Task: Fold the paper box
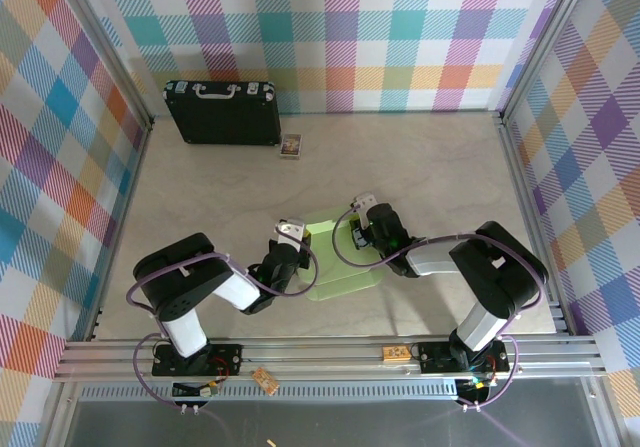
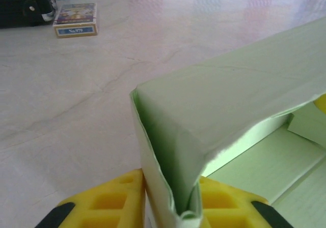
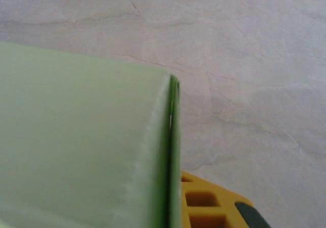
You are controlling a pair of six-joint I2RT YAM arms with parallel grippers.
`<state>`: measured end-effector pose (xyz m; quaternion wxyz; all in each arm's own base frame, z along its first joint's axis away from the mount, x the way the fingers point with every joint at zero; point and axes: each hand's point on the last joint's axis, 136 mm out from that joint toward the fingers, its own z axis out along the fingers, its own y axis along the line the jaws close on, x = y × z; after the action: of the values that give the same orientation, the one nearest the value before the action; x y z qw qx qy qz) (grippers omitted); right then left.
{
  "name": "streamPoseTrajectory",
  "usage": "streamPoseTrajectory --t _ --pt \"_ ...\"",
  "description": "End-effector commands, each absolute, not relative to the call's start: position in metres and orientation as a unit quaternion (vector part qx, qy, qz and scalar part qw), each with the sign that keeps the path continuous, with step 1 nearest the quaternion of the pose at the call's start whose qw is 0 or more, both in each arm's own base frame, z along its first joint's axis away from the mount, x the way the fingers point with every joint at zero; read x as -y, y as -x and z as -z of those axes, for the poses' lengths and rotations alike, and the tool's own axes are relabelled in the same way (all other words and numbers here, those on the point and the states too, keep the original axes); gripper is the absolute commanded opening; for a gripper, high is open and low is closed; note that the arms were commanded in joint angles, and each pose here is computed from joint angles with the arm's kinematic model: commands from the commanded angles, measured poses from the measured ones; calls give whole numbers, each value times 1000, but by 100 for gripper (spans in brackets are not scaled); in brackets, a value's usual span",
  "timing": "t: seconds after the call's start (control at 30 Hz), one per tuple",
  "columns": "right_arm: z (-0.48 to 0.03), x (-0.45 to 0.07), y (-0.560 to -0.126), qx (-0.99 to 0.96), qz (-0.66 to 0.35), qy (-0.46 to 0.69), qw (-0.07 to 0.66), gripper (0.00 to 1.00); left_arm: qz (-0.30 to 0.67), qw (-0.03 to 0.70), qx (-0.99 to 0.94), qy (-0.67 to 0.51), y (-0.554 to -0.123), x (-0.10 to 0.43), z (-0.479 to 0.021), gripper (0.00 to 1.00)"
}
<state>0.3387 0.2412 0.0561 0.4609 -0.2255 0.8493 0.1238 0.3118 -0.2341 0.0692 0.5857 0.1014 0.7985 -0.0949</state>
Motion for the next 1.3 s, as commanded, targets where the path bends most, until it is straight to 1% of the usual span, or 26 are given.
streamPoseTrajectory --t 0.0,0.33,0.67,0.7,0.73,0.77,0.93,1.03,1.17,1.27 --pt "-51 -243 -329 -857 -123 234 443 1 76 608 -787 -69 -315 224 -76 19" --pt "-52 -250 -324 -857 -110 225 450 3 20 615 -787 -41 -321 218 -81 0" --pt "-49 -250 -330 -867 -92 193 450 4 18 607 -794 -33 -318 214 -76 0" --pt "-50 -250 -330 -866 -93 195 451 4 25 606 -794 -36 -318 216 -75 1" --pt "-50 -251 -330 -866 -93 194 451 4 30 603 -796 -43 -317 219 -74 6" --pt "-50 -251 -330 -866 -94 195 450 4 33 602 -797 -46 -316 219 -73 9" --pt "-50 -251 -330 -865 -94 197 452 4 35 587 -807 -52 -312 219 -66 19" --pt "-52 -253 -330 -863 -96 200 453 4 32 575 -815 -57 -311 220 -59 21" --pt "-51 -253 -329 -864 -96 202 452 4 24 577 -815 -50 -312 216 -56 22" --pt "-51 -254 -328 -863 -102 203 451 4 15 568 -821 -60 -315 220 -53 27"
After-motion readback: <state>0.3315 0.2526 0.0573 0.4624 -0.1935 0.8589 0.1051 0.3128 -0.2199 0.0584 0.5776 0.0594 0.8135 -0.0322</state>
